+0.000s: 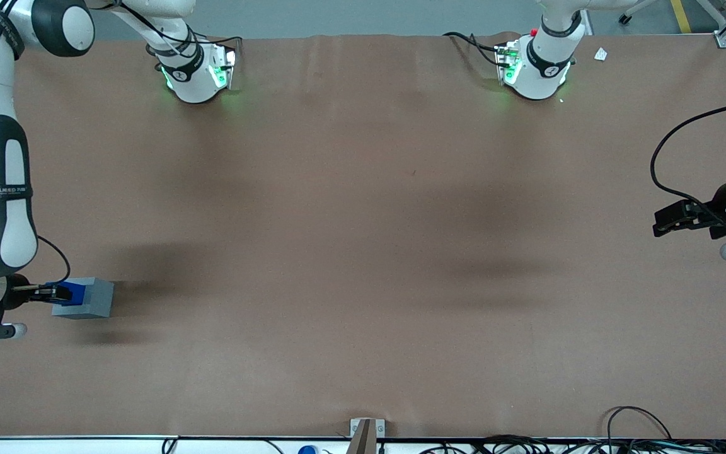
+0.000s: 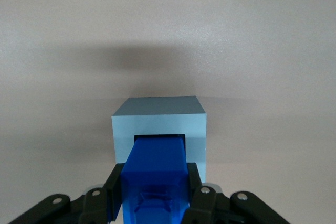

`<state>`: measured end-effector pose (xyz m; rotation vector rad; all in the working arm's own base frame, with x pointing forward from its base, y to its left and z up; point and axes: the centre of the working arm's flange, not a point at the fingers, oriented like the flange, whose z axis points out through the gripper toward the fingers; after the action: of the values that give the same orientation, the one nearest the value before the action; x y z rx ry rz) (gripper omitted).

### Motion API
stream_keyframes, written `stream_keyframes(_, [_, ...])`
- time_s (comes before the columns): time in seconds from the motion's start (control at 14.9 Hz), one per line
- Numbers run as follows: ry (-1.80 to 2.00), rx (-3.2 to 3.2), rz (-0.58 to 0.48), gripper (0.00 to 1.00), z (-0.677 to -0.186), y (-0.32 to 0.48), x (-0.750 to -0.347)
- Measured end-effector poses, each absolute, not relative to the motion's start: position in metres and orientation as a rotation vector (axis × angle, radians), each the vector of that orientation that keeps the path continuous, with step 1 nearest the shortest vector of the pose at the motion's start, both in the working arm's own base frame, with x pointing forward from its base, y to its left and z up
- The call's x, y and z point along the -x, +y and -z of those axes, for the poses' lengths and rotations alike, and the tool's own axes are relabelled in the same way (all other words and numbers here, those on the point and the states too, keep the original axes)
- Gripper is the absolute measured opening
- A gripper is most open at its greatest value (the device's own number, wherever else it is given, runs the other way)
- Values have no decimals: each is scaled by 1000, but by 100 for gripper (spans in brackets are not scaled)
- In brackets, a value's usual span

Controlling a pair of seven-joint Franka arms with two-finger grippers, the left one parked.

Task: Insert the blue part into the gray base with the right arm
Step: 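Lower the blue block into the gray base's square opening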

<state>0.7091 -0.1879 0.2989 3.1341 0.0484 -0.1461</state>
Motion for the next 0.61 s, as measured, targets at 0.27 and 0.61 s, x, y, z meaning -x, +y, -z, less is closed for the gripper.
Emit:
stream_keyframes(0.27, [47,-3134,146,79,-299,-188,-709])
stream_keyframes(0.61, [47,-3134,146,78,-299,-188,-709])
